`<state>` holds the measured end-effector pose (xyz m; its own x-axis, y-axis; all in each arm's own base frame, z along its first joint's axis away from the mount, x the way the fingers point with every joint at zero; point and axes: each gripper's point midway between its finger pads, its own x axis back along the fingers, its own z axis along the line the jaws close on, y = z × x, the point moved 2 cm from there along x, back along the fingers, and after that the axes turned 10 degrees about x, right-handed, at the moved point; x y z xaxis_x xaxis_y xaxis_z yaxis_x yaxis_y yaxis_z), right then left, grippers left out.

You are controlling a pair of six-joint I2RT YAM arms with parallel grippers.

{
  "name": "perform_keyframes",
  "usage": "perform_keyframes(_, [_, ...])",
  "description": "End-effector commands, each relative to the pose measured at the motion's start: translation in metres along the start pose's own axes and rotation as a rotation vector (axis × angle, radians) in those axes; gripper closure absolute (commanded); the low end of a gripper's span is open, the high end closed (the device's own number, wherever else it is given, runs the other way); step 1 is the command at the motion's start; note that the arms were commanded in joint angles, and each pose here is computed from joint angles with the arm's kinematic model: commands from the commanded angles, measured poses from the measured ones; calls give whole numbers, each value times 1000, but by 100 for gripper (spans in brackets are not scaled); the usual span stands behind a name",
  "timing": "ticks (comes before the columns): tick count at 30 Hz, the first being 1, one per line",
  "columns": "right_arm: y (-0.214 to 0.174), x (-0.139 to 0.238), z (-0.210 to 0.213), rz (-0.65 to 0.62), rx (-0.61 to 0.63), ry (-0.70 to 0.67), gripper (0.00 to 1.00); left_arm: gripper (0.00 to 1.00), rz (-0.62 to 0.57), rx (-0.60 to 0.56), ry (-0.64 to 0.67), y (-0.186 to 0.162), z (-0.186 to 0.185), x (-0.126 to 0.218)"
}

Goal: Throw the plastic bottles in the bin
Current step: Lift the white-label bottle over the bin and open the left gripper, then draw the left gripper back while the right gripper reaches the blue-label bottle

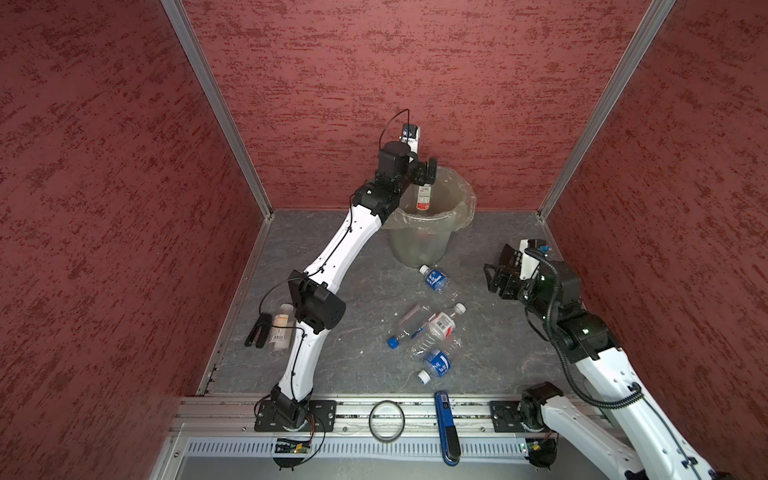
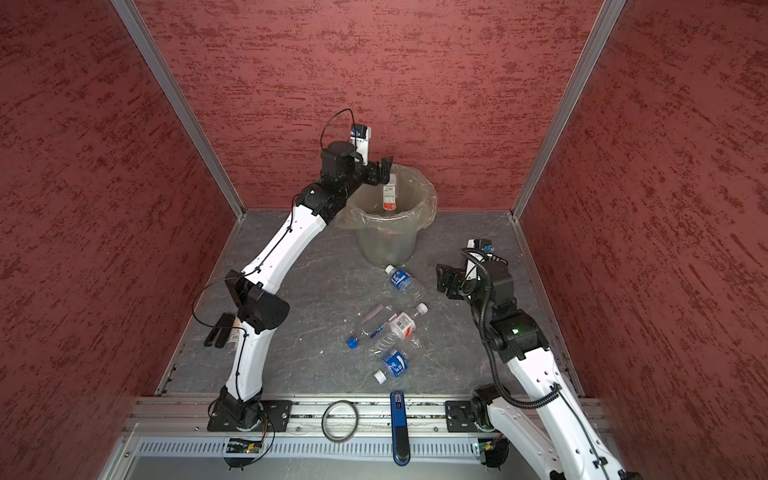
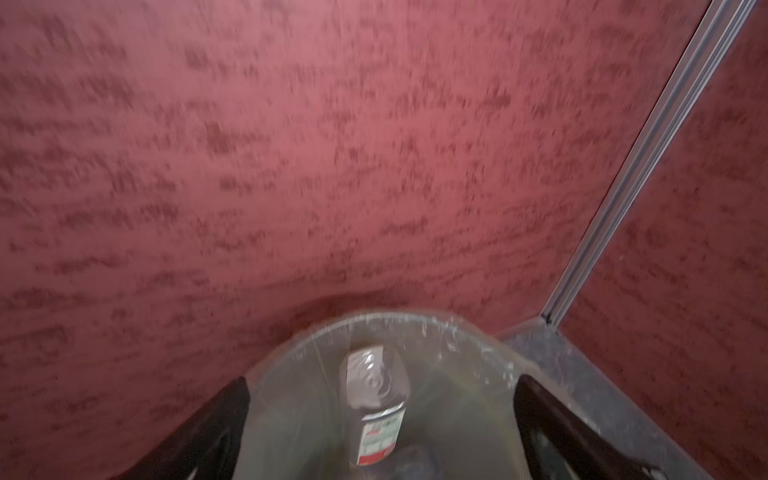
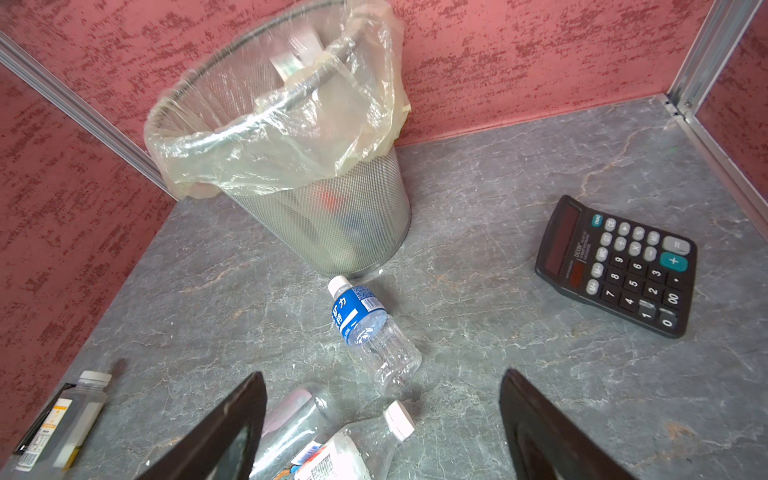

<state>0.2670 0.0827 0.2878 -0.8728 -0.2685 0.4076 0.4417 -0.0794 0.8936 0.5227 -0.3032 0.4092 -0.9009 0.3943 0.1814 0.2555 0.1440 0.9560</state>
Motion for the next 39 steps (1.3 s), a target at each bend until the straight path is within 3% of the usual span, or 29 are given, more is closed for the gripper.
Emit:
perform_keyframes(1, [-2, -5, 1, 7, -12, 10, 12, 0, -240, 53, -111, 88, -25, 80])
perform_keyframes(7, [-5, -19, 6, 32, -14, 45, 10, 0, -237, 16, -133, 88, -37, 126])
perform_keyframes(14, [-12, -32, 9, 81, -5, 59, 7, 0, -174, 17, -167, 56, -41, 164])
perform_keyframes(24, [-37, -62, 16, 198, -4, 93, 5, 0, -12, 32, -142, -37, -25, 205])
perform_keyframes(39, [-72, -130, 27, 374, 143, 19, 1, 0, 330, 64, -108, -173, 8, 232])
